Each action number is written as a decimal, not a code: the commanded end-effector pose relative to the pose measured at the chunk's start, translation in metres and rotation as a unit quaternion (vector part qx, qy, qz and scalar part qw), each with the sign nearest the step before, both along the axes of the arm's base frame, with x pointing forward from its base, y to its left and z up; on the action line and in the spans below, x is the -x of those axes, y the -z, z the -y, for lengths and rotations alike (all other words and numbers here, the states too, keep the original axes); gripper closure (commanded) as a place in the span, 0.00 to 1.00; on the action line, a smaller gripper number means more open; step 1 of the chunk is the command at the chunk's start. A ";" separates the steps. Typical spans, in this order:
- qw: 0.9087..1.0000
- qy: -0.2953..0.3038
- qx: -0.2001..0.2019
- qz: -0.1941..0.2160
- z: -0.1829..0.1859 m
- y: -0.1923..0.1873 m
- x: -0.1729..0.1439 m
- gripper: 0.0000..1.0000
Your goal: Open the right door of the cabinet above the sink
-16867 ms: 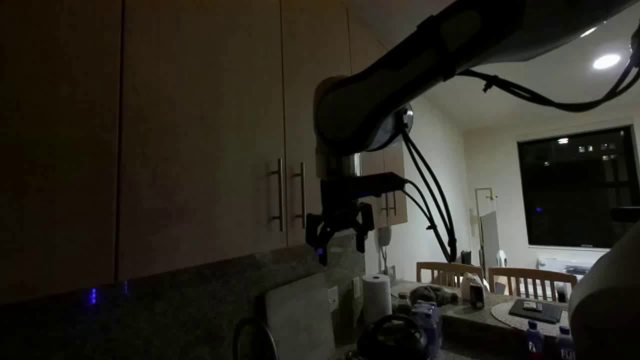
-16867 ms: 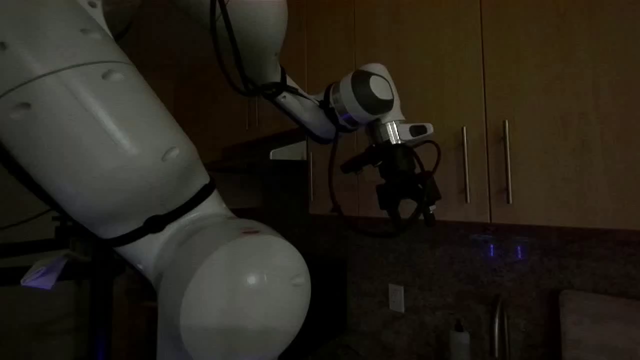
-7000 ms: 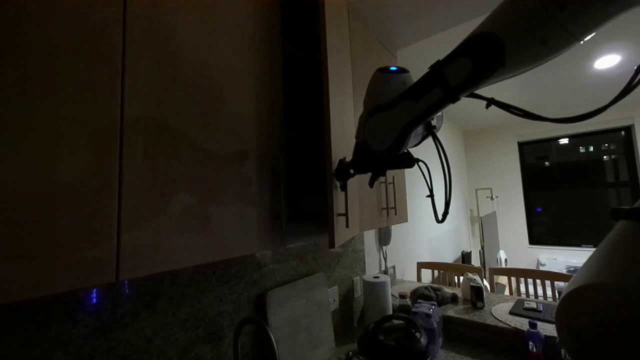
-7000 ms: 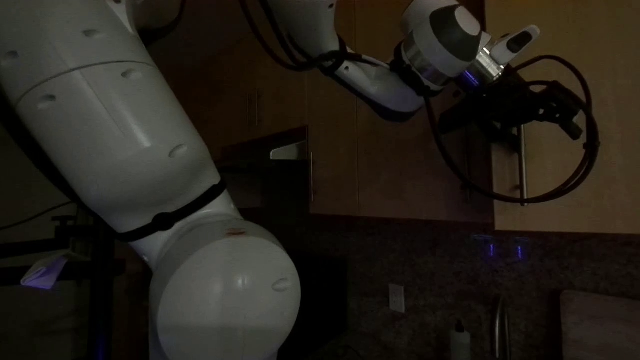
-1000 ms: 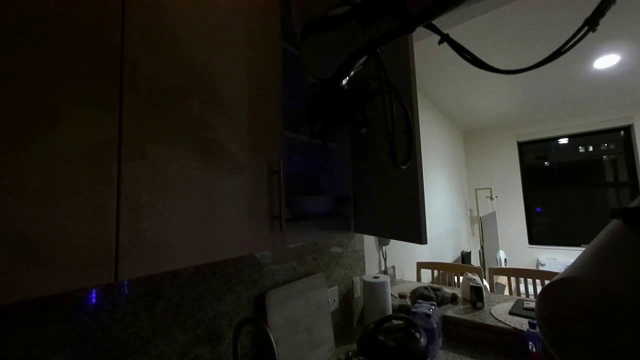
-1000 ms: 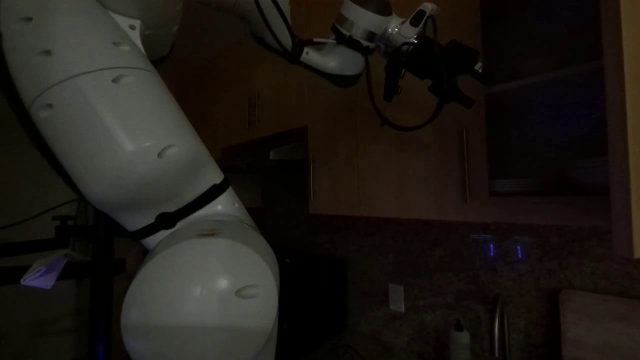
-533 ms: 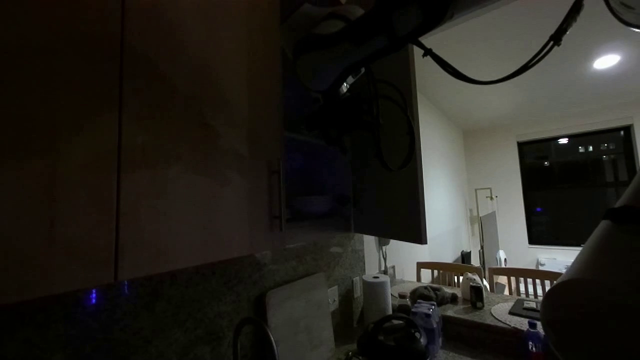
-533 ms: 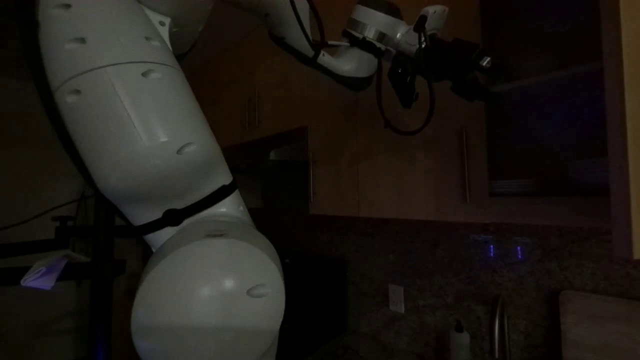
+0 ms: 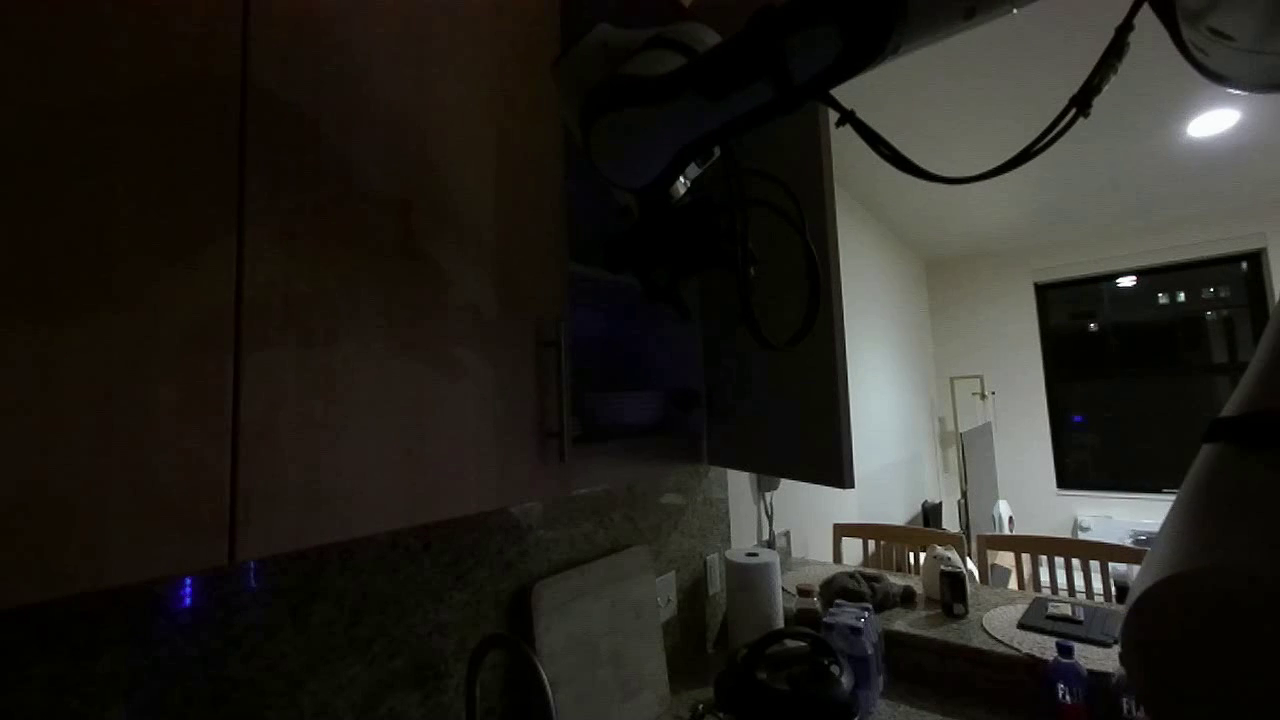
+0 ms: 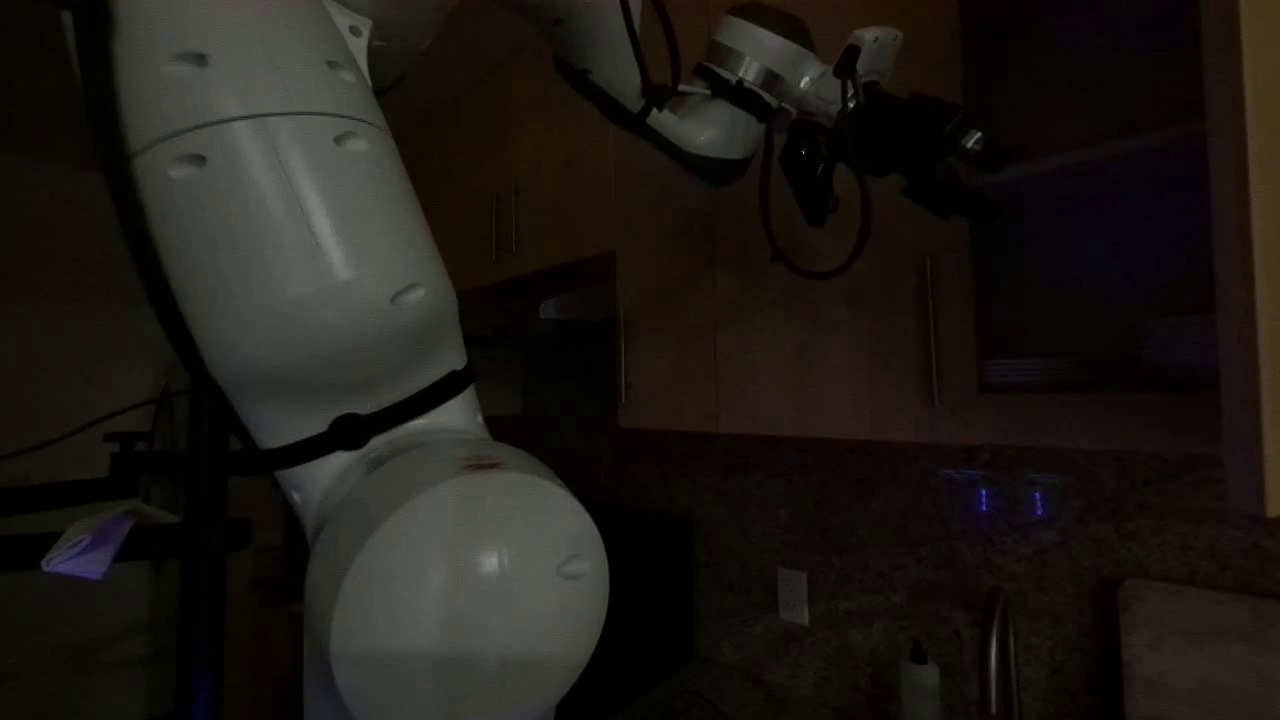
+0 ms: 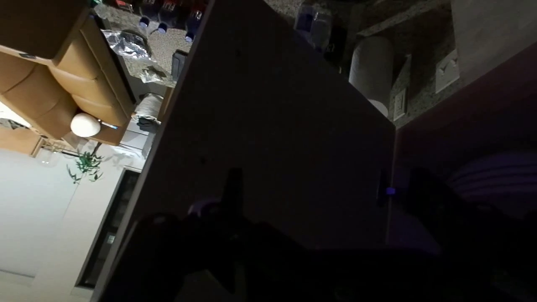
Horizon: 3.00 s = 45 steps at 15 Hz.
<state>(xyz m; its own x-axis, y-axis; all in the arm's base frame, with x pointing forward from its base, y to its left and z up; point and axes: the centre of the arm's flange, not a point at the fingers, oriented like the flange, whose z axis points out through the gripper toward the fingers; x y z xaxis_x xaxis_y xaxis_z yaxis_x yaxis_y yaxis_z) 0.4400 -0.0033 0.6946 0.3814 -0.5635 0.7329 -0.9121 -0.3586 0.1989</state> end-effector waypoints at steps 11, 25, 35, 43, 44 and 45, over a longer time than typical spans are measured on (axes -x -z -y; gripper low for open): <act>0.998 -0.060 -0.006 -0.014 0.069 -0.012 0.005 0.00; 0.993 -0.113 -0.002 -0.018 0.131 -0.022 0.018 0.00; 0.989 -0.145 0.002 -0.007 0.166 -0.030 0.024 0.00; 0.990 -0.139 -0.010 -0.025 0.203 -0.034 0.037 0.00; 0.990 -0.136 -0.012 -0.029 0.209 -0.034 0.039 0.00; 0.990 -0.135 -0.016 -0.035 0.216 -0.034 0.041 0.00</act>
<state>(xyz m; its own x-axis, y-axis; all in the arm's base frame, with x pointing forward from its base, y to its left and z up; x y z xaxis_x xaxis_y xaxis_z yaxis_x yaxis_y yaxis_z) 0.4123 -0.1971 0.7272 0.5425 -0.4565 0.7052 -0.7830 -0.5788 0.2277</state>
